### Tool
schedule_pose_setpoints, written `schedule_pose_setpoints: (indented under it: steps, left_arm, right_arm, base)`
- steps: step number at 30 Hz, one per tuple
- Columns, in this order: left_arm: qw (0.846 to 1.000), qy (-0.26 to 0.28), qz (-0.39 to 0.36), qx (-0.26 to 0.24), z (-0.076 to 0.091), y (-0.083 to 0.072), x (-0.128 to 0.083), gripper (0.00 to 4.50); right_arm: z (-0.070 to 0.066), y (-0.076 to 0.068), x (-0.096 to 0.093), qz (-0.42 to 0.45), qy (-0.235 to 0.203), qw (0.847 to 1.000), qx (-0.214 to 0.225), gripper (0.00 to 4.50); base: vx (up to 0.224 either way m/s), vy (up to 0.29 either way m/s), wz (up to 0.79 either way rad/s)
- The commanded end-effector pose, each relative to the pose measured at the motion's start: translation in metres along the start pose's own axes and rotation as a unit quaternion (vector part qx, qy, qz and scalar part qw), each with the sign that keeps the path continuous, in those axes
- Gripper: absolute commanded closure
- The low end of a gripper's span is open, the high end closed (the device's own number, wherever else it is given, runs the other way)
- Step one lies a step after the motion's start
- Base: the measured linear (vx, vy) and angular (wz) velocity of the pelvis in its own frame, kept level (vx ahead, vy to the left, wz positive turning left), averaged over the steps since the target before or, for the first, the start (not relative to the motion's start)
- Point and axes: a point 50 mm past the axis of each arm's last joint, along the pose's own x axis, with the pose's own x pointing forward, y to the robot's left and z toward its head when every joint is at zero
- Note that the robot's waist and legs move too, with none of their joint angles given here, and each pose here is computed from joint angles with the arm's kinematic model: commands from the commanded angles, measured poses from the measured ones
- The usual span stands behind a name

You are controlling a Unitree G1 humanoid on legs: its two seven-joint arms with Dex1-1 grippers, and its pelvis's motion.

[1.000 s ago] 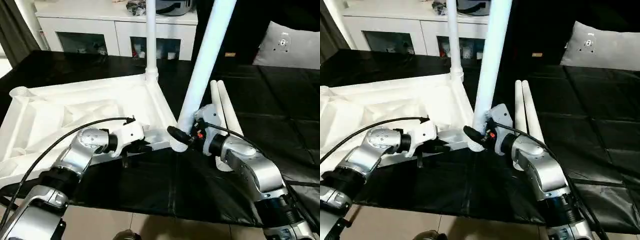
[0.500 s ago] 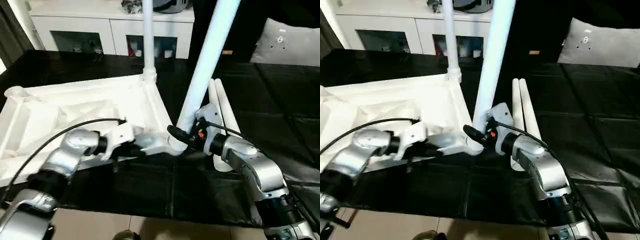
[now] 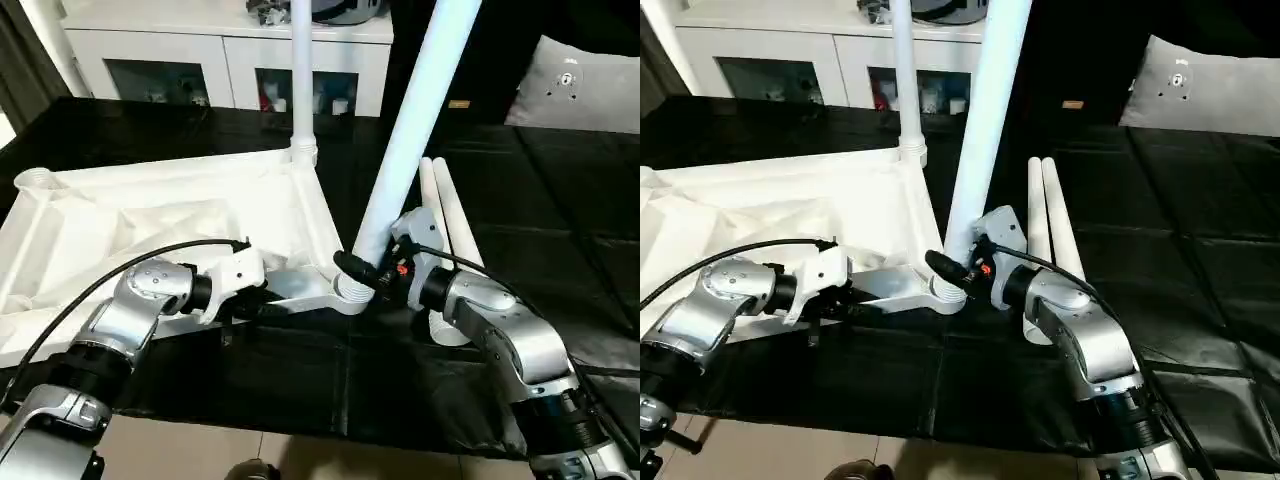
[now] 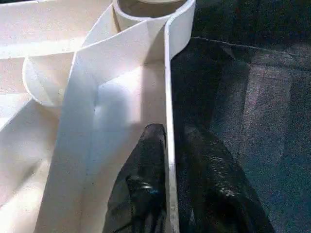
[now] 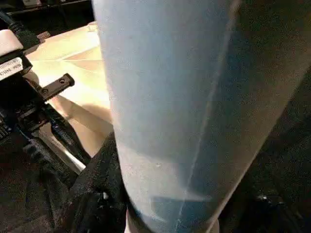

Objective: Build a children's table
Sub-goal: Insert table leg to table base

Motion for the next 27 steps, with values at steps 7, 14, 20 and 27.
schedule_pose_setpoints:
  steps: [7,14,20,27]
  left_arm:
    - [1.0,-0.028,0.0,0.0,0.015,0.002,0.01,3.61]
    - [0.999,-0.035,0.028,0.014,0.02,0.008,0.013,3.61]
    - [1.0,-0.01,0.021,0.017,0.014,0.008,0.012,3.61]
    - [0.999,0.025,0.025,0.019,0.003,0.01,0.007,4.02]
  right_arm:
    - [0.002,0.0,-0.002,-0.001,-0.004,1.0,-0.001,2.61]
    - [0.001,0.0,-0.002,-0.001,-0.003,1.0,-0.002,2.61]
    - [0.0,0.001,-0.002,-0.002,-0.001,1.0,-0.003,2.61]
    - [0.0,0.0,-0.002,-0.005,-0.001,1.0,-0.002,2.61]
  base:
    - [0.0,0.0,0.0]
    - [0.0,0.0,0.0]
    - [0.0,0.0,0.0]
    - [0.0,0.0,0.0]
